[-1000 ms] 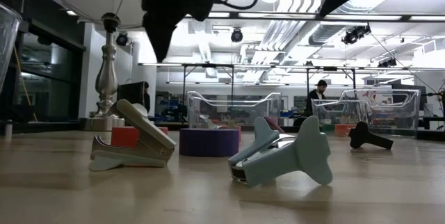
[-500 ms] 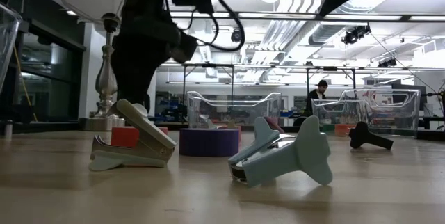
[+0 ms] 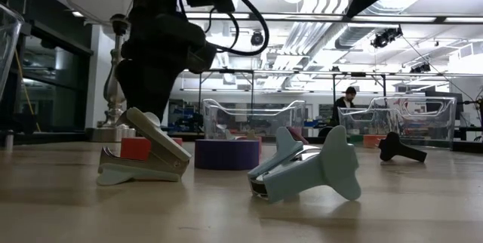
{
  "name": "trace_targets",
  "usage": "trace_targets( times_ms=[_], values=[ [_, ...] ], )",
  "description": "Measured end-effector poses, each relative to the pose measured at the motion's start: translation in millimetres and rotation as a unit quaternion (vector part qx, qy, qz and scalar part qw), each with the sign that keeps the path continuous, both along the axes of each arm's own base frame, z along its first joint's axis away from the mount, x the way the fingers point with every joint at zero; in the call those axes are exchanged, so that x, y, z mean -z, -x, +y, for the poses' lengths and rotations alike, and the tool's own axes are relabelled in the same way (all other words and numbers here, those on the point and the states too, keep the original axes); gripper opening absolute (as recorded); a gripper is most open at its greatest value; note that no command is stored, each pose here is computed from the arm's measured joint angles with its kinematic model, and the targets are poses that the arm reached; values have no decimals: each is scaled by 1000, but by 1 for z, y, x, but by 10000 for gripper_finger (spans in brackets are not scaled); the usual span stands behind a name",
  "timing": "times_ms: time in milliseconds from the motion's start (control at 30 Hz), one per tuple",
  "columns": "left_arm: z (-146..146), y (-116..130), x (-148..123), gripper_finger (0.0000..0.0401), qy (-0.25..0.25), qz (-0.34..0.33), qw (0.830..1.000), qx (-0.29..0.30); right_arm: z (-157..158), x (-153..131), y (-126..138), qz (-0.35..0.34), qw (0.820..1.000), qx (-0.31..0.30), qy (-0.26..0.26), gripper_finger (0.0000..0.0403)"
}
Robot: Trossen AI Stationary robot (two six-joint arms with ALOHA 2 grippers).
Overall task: Pick and place Stapler, Stapler remover, tape
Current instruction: Put the red tape into the top right transparent bin
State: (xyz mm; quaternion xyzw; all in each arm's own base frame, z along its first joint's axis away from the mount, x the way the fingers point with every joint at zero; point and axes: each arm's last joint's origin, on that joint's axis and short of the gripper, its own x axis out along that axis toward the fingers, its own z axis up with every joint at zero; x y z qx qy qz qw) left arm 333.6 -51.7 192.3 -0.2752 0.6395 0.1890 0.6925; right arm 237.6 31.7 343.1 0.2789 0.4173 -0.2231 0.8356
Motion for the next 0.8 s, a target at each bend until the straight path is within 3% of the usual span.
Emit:
trace_targets(
  times_ms=[600, 800],
  values=[
    [-1, 9, 25, 260, 11, 0, 1000, -12, 0, 0, 0, -1, 1000, 5, -3, 320],
    [-1, 8, 25, 211, 11, -3, 1000, -12, 0, 0, 0, -2, 1000, 10, -4, 320]
  ],
)
